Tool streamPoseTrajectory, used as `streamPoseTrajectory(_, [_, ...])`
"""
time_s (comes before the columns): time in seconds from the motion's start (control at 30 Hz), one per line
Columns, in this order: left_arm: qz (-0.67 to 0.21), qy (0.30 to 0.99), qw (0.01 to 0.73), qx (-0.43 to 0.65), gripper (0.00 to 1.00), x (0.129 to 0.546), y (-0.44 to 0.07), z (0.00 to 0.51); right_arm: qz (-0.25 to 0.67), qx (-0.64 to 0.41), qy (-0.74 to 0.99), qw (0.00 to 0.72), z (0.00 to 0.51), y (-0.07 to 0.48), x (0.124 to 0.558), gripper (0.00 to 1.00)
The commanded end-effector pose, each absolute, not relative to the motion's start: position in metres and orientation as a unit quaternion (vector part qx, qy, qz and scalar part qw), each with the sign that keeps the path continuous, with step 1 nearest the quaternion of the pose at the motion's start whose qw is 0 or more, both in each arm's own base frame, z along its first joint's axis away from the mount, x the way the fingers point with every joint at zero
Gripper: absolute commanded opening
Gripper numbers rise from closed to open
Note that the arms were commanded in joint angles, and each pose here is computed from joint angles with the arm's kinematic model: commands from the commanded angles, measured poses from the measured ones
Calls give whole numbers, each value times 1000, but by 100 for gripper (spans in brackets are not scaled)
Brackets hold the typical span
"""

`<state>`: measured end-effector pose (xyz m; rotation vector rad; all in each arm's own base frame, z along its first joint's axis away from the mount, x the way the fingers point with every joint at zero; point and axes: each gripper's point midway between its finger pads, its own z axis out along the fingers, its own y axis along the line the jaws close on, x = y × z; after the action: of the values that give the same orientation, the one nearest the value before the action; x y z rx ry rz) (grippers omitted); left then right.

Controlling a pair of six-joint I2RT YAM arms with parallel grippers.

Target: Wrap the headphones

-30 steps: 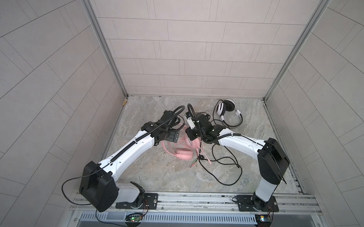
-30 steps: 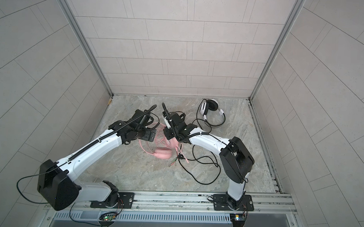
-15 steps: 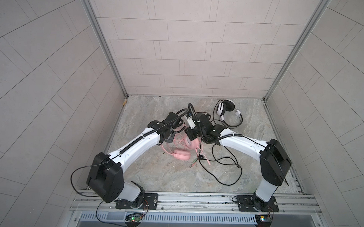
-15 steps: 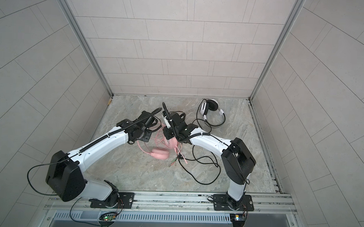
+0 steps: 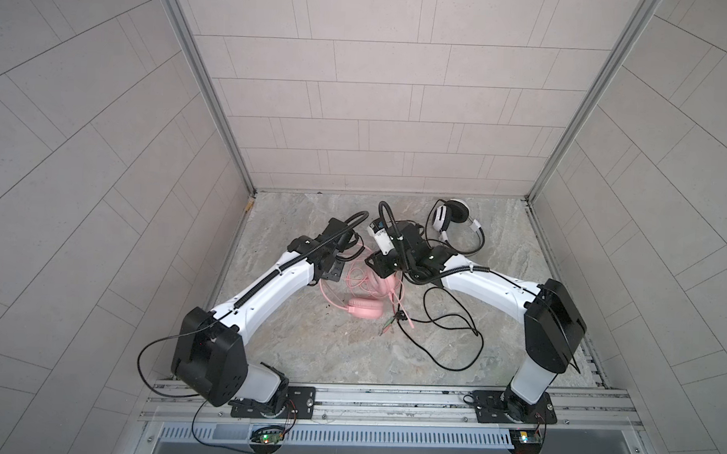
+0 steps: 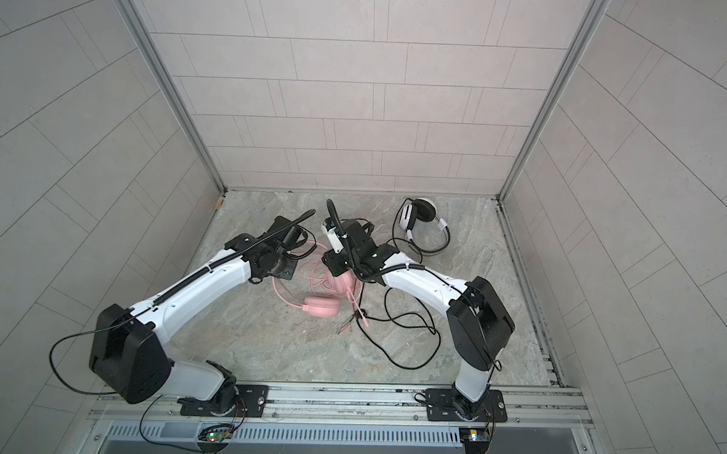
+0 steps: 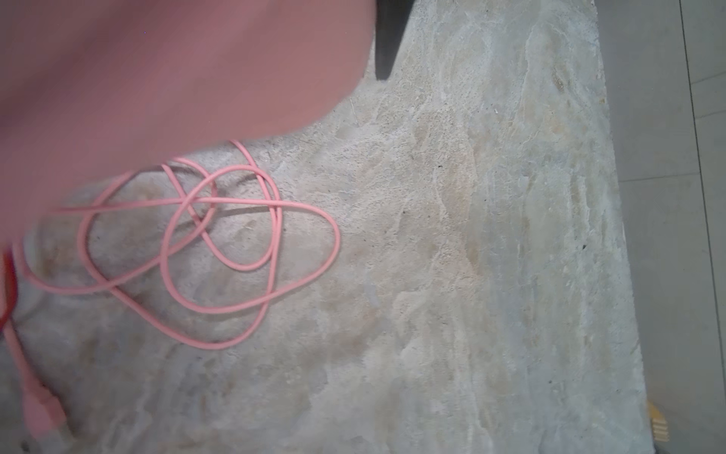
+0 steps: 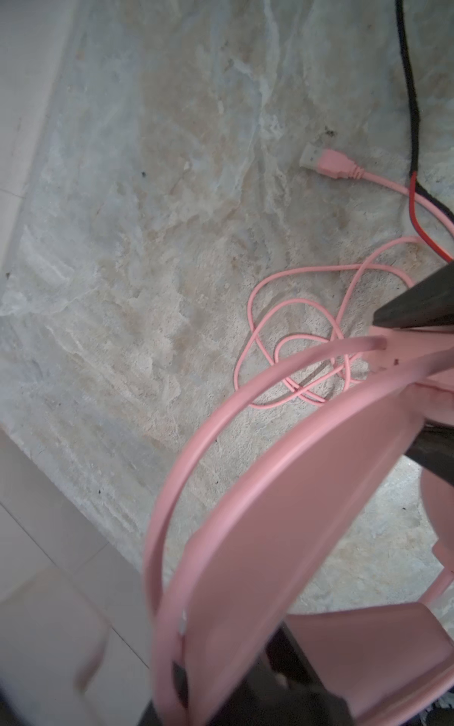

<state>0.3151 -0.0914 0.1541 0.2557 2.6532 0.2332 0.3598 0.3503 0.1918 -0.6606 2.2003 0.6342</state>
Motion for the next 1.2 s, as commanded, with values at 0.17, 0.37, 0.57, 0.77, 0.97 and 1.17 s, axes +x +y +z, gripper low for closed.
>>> streamPoseTrajectory(0.17, [15,956,289,42,0,315,-60,214,325,-204,808,446,282,302,371,62])
streamPoseTrajectory(0.37, [53,936,340,68,0,311,-42,261,350,-172,802,452,283,270,385,67])
streamPoseTrajectory(0.57, [79,905,416,49,0,305,-24,317,377,-169,811,414,251,274,385,68])
streamPoseTrajectory(0.77, [98,840,534,8,0,295,-5,387,416,-165,809,381,227,287,382,68])
streamPoseTrajectory(0.97, [82,802,591,-5,0,288,-4,418,435,-187,803,361,220,305,373,69])
streamPoseTrajectory(1.17, [28,796,605,-4,0,294,-18,429,440,-204,802,349,211,321,364,69])
